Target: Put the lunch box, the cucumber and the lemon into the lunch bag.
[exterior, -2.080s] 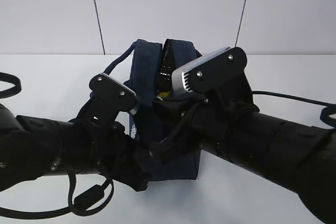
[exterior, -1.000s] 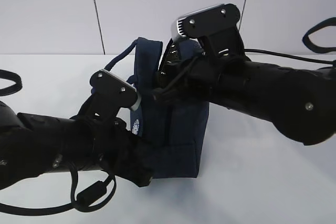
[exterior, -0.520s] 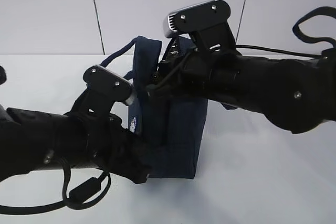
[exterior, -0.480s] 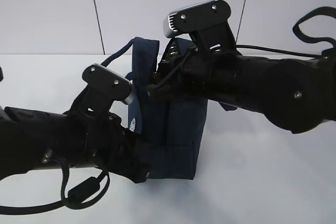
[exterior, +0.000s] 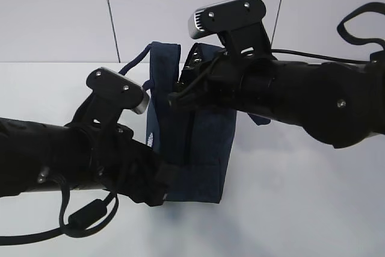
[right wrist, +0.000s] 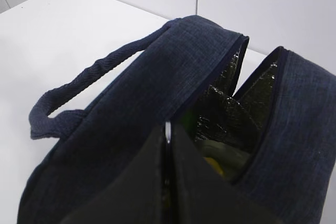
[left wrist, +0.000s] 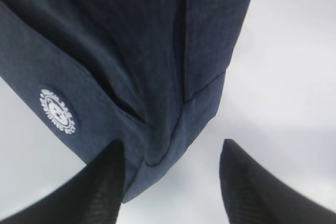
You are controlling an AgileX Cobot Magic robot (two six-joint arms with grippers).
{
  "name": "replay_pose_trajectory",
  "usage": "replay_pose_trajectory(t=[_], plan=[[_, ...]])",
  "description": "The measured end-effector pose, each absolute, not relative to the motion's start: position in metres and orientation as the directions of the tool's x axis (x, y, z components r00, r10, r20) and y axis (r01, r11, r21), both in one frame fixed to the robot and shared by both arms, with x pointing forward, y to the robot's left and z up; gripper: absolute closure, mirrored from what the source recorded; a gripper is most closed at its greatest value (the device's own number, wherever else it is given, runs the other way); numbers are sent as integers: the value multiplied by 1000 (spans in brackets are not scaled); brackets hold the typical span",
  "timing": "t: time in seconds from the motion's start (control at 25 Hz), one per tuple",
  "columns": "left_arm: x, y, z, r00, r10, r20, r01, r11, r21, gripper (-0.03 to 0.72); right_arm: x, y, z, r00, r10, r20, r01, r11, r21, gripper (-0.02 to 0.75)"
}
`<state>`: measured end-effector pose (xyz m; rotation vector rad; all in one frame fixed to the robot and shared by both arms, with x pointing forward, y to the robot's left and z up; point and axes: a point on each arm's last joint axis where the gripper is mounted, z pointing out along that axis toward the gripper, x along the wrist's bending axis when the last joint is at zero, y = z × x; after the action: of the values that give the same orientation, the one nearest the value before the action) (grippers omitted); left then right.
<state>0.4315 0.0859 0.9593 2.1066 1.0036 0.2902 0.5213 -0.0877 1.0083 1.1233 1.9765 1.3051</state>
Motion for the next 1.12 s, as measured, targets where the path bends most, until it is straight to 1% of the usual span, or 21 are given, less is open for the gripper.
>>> replay_pose_trajectory(t=[0.24, 0.36, 0.56, 0.92, 0.96, 1.04, 1.12], plan=[[437, 96, 972, 644, 757, -114, 553, -357, 753, 270, 521, -88, 1008, -522, 852, 34, 367, 188, 911, 751], [438, 97, 973, 660, 746, -89, 528, -376, 762, 270, 521, -88, 1008, -521, 853, 40, 372, 184, 910, 751], [442, 95, 979, 674, 735, -68, 465, -351, 813, 269, 520, -88, 1008, -520, 853, 47, 383, 184, 906, 751], [454, 90, 970, 666, 743, -65, 430, -311, 848, 271, 520, -88, 1008, -513, 856, 62, 392, 169, 904, 751], [454, 90, 969, 667, 742, -63, 427, -312, 849, 280, 520, -88, 1008, -512, 857, 64, 393, 167, 904, 751], [455, 89, 968, 667, 742, -63, 424, -308, 852, 335, 520, -88, 1008, -508, 859, 70, 397, 161, 904, 751], [455, 89, 969, 668, 742, -64, 414, -299, 860, 456, 520, -88, 1008, -507, 859, 72, 398, 159, 903, 751]])
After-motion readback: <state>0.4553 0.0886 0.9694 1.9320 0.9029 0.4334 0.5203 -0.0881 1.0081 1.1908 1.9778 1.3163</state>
